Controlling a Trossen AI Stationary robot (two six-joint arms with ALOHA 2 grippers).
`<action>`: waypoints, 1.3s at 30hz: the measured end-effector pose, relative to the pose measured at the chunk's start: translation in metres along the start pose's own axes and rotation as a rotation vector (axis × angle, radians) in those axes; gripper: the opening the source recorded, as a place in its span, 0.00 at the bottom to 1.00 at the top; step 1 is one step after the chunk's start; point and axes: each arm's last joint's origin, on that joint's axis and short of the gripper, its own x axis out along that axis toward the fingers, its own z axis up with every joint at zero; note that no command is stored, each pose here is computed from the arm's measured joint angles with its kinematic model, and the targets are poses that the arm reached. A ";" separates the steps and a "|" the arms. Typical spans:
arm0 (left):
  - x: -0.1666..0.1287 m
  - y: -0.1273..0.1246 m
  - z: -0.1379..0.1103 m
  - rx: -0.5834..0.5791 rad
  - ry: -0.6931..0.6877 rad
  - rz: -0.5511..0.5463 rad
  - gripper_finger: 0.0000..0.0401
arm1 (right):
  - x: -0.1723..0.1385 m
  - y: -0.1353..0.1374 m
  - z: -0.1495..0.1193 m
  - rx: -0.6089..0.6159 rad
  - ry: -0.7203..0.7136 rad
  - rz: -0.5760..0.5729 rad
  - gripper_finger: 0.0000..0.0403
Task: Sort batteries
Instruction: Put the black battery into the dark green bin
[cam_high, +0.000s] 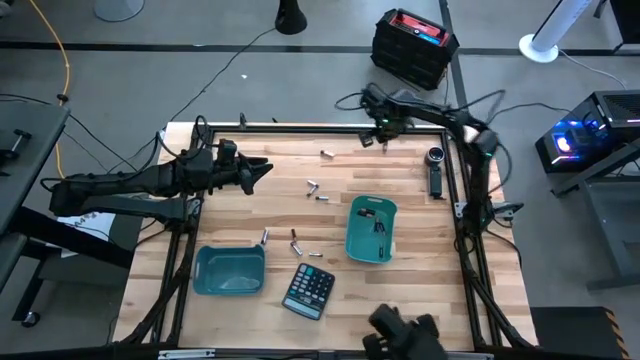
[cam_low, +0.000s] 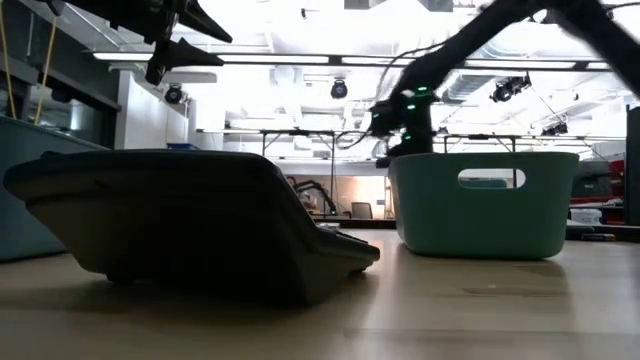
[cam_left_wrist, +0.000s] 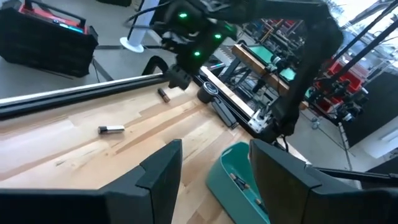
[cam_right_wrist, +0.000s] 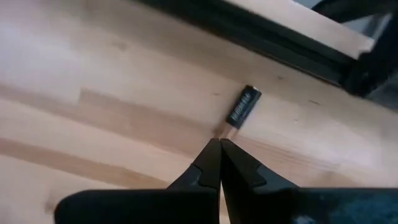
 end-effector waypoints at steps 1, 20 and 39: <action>0.000 0.000 0.000 0.008 -0.003 0.004 0.45 | 0.000 -0.007 -0.005 0.044 -0.033 0.038 0.00; 0.000 0.001 0.001 -0.041 -0.025 0.033 0.45 | 0.033 -0.060 -0.037 0.287 -0.072 0.037 0.30; 0.000 0.001 0.001 -0.099 -0.025 0.031 0.45 | 0.065 -0.047 -0.035 0.315 -0.024 0.007 0.46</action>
